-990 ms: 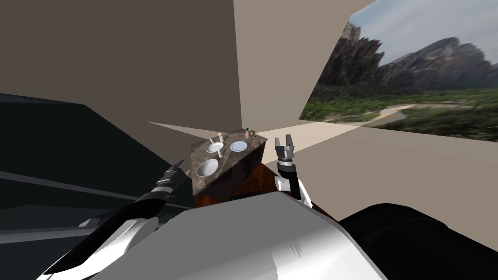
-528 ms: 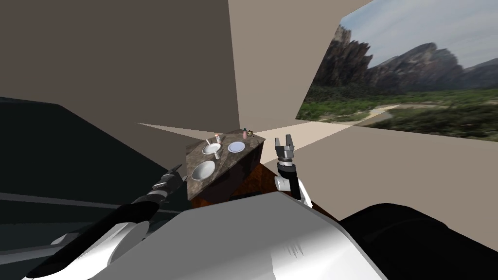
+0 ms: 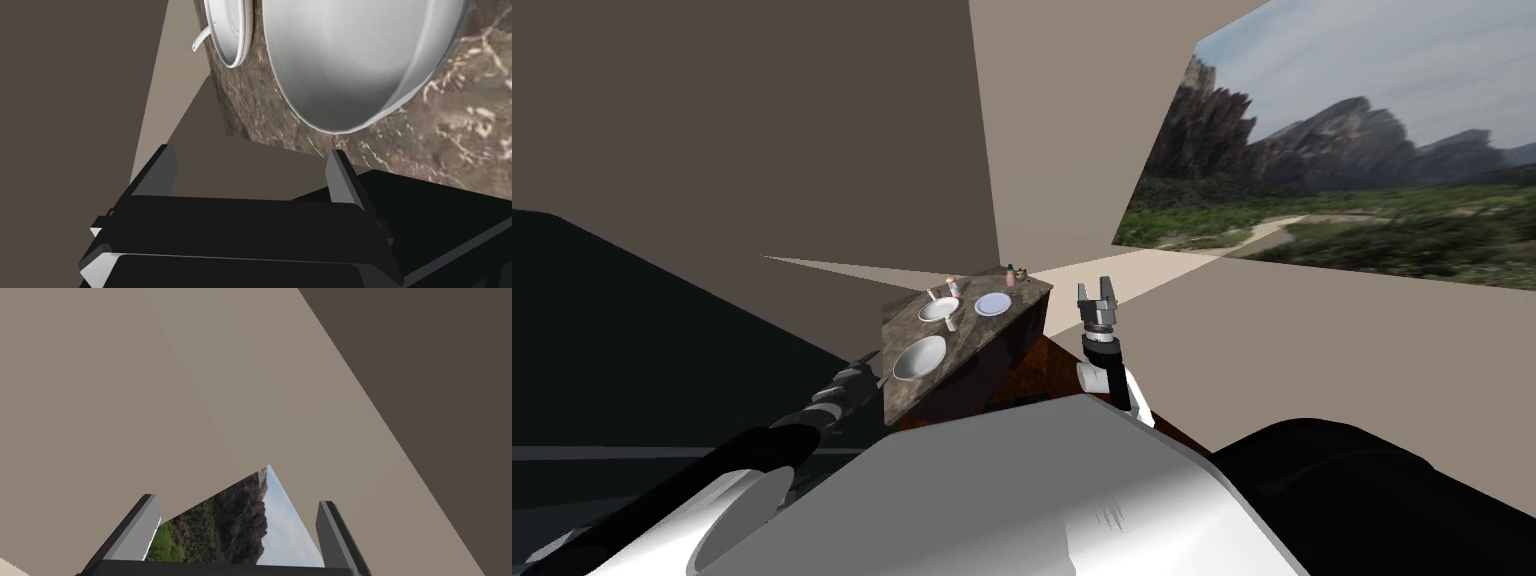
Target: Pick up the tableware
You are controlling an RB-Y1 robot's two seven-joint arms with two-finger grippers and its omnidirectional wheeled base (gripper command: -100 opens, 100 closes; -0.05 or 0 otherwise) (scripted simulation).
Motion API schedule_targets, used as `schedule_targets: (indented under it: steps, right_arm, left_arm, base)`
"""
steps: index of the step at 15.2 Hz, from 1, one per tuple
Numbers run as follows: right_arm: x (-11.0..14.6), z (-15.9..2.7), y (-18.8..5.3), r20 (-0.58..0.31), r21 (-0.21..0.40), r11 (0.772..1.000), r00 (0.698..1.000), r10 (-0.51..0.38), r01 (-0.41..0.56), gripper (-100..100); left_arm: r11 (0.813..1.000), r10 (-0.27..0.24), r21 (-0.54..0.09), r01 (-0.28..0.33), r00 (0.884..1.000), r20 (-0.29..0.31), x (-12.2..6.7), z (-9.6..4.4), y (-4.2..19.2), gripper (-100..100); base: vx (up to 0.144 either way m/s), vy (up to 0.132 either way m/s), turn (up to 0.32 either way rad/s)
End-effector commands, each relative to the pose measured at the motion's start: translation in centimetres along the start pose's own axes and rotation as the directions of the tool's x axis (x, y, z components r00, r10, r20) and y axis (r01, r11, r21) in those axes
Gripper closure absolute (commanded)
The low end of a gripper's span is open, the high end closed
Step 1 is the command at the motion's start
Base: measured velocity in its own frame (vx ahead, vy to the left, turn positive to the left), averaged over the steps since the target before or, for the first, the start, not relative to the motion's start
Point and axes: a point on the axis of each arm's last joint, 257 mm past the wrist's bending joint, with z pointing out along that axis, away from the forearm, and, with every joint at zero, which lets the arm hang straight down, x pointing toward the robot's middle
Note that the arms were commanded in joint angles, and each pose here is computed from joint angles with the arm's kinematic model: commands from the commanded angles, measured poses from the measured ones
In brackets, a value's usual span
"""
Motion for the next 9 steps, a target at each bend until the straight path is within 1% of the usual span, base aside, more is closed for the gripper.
schedule_targets:
  steps: [1,2,3,5,6,8,9]
  right_arm:
    - [0.0,0.0,0.0,0.0,0.0,1.0,1.0,0.0,0.0,0]
    - [0.0,0.0,0.0,0.0,0.0,1.0,1.0,0.0,0.0,0]
    - [0.0,0.0,0.0,0.0,0.0,1.0,1.0,0.0,0.0,0]
    - [0.0,0.0,0.0,0.0,0.0,1.0,1.0,0.0,0.0,0]
    - [0.0,0.0,0.0,0.0,0.0,1.0,1.0,0.0,0.0,0]
    - [0.0,0.0,0.0,0.0,0.0,1.0,1.0,0.0,0.0,0]
    - [0.0,0.0,0.0,0.0,0.0,1.0,1.0,0.0,0.0,0]
  left_arm:
    - [0.999,-0.004,-0.051,0.004,1.0,0.009,-0.6,-0.2,1.2,-100]
    - [0.998,-0.004,-0.06,0.004,1.0,0.01,-0.6,-0.2,1.5,-100]
    - [0.995,-0.009,-0.095,0.011,1.0,0.02,-1.6,-0.6,2.2,-100]
    - [0.992,-0.009,-0.125,0.012,1.0,0.022,-1.6,-0.7,2.9,-100]
    - [0.988,-0.015,-0.153,0.02,0.999,0.032,-2.5,-1.1,3.5,-100]
    - [0.982,-0.015,-0.188,0.021,0.999,0.034,-2.5,-1.3,4.4,-100]
    - [0.976,-0.021,-0.215,0.029,0.999,0.042,-3.3,-1.7,4.9,-100]
  base:
    - [0.021,-0.023,-0.109]
    - [0.017,-0.016,-0.043]
    - [0.028,-0.023,-0.11]
    - [0.028,-0.021,-0.073]
    - [0.025,-0.027,-0.105]
    - [0.028,-0.024,-0.076]
    - [0.033,-0.025,-0.095]
